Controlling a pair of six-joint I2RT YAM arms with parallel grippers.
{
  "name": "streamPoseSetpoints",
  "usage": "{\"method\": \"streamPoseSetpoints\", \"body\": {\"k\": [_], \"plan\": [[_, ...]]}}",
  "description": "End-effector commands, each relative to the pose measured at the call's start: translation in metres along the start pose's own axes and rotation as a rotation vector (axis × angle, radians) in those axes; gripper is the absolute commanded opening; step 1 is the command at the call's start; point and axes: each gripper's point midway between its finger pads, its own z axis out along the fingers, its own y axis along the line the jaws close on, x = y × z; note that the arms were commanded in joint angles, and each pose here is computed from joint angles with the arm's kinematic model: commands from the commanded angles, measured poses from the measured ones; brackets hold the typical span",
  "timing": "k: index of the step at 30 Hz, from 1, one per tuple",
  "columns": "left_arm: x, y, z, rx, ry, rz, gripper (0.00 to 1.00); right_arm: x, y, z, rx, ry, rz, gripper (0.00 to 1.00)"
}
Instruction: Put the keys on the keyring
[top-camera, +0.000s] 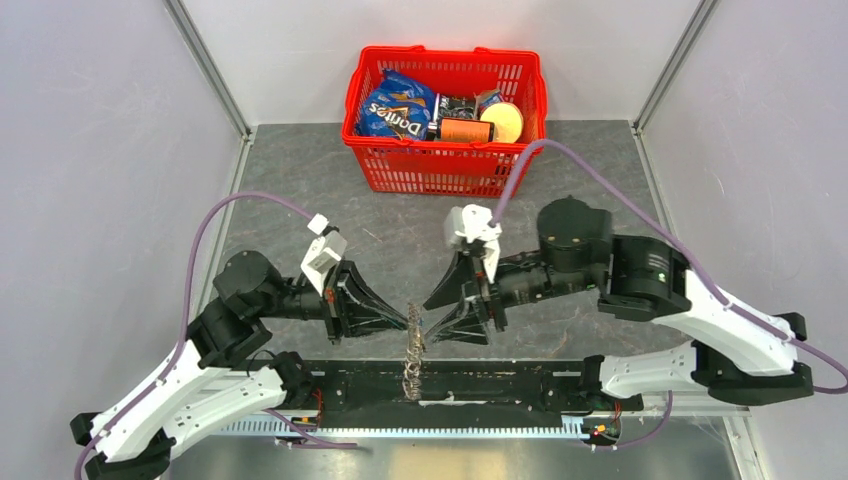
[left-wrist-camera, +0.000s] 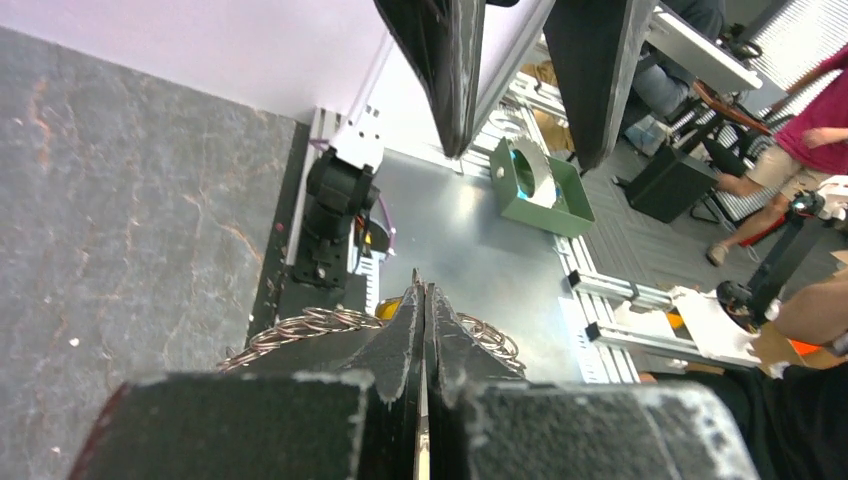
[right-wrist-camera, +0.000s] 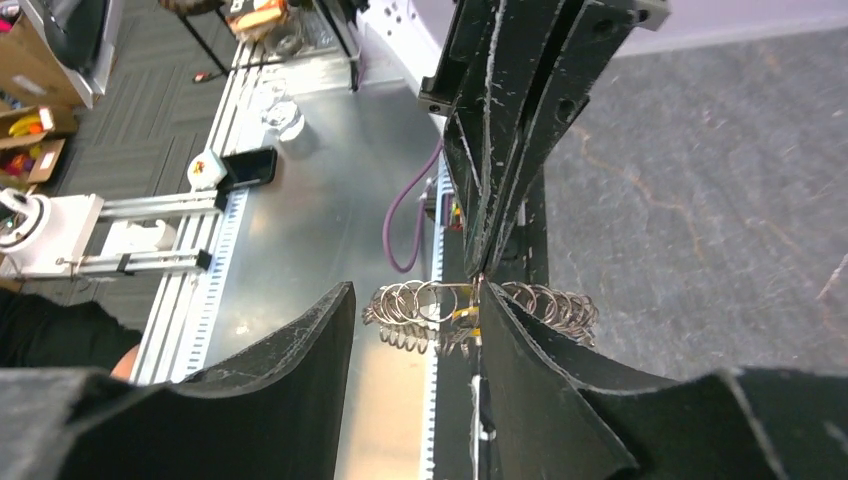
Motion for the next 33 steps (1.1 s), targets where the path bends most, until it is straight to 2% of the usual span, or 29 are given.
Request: {"method": "streamPoseSetpoints", "body": {"k": [1, 7, 19, 25, 33], "plan": [[-0.054, -0.026, -0.007, 0.041, -0.195, 0.162, 0.02, -0.036, -0.001, -0.022, 0.071, -0.172, -0.025, 0.56], [-0.097, -0.048, -0.018, 0.079, -0.394, 0.284, 0.02, -0.048, -0.005, -0.033, 0.119, -0.258, -0.025, 0.55], [-0.143, -0.073, -0.032, 0.149, -0.636, 0.417, 0.02, -0.089, -0.004, -0.036, 0.128, -0.392, -0.125, 0.49], [-0.160, -0.060, -0.040, 0.089, -0.772, 0.360, 0.02, -0.110, -0.006, -0.043, 0.152, -0.463, -0.220, 0.48], [-0.163, -0.055, -0.059, 0.110, -0.952, 0.331, 0.02, -0.130, -0.004, -0.044, 0.156, -0.504, -0.316, 0.47]]}}
